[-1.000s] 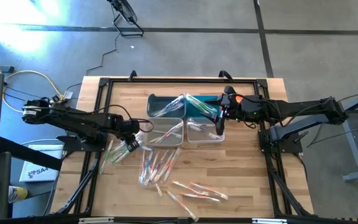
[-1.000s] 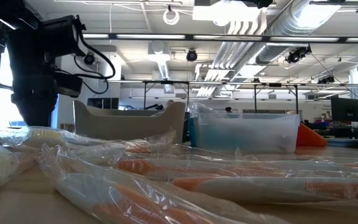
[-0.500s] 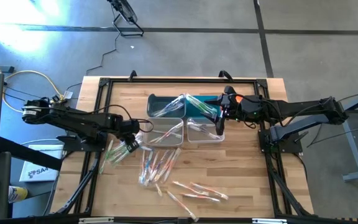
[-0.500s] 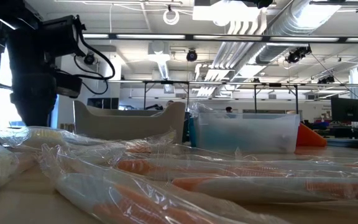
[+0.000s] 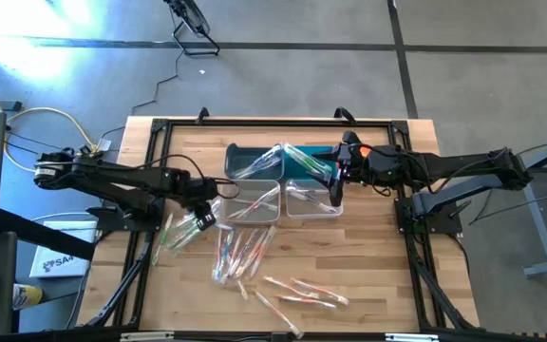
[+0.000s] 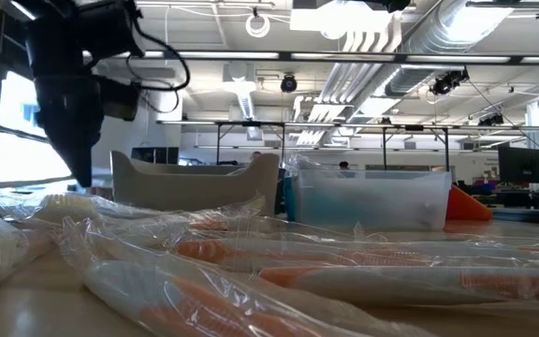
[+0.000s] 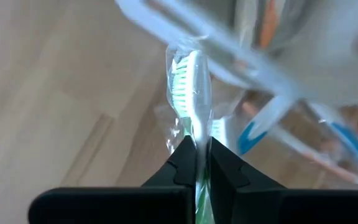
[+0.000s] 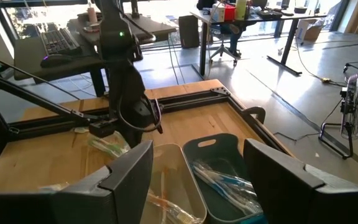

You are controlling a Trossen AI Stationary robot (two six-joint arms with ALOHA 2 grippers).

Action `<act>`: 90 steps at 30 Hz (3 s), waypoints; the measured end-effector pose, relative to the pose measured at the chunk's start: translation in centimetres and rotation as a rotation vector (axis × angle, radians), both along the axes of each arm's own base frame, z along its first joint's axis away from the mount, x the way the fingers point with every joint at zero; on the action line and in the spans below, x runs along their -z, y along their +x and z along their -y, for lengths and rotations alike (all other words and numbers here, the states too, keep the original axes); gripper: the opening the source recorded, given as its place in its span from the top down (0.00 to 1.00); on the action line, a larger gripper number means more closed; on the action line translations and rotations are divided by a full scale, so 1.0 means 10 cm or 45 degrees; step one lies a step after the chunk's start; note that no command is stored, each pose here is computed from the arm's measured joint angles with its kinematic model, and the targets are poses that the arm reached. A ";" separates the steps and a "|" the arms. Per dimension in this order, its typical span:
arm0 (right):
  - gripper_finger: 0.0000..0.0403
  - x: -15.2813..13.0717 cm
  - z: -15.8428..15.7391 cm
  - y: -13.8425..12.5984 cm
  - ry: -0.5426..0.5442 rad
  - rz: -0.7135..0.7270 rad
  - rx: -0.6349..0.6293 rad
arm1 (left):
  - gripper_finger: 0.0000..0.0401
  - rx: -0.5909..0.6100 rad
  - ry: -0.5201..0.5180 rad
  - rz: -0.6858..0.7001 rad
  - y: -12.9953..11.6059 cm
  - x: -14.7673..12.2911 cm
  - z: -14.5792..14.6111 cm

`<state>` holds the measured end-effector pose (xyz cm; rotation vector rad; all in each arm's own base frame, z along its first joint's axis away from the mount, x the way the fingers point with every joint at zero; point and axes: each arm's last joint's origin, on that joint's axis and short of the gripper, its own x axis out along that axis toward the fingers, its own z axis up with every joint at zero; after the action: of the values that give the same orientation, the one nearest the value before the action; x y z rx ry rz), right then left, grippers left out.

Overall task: Pick & Place Toothbrushes
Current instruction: Put the green toothbrush into the blue bin

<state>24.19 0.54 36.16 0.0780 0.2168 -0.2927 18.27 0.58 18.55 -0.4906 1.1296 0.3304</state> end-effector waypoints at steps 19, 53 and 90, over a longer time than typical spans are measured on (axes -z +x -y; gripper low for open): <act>0.39 0.00 0.00 0.00 -0.001 0.000 0.000 | 0.97 0.009 0.378 0.125 0.05 -1.53 -0.08; 0.39 0.03 -0.06 0.43 0.008 0.250 -0.128 | 0.97 0.246 0.769 1.390 0.84 -2.57 -0.07; 0.78 0.23 0.09 0.87 -0.027 0.438 -0.260 | 0.97 0.295 0.684 1.391 1.07 -2.44 -0.06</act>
<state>32.87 -0.34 33.89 0.0832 -0.1200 -0.0752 29.00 1.15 42.91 -0.0116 0.0079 0.1077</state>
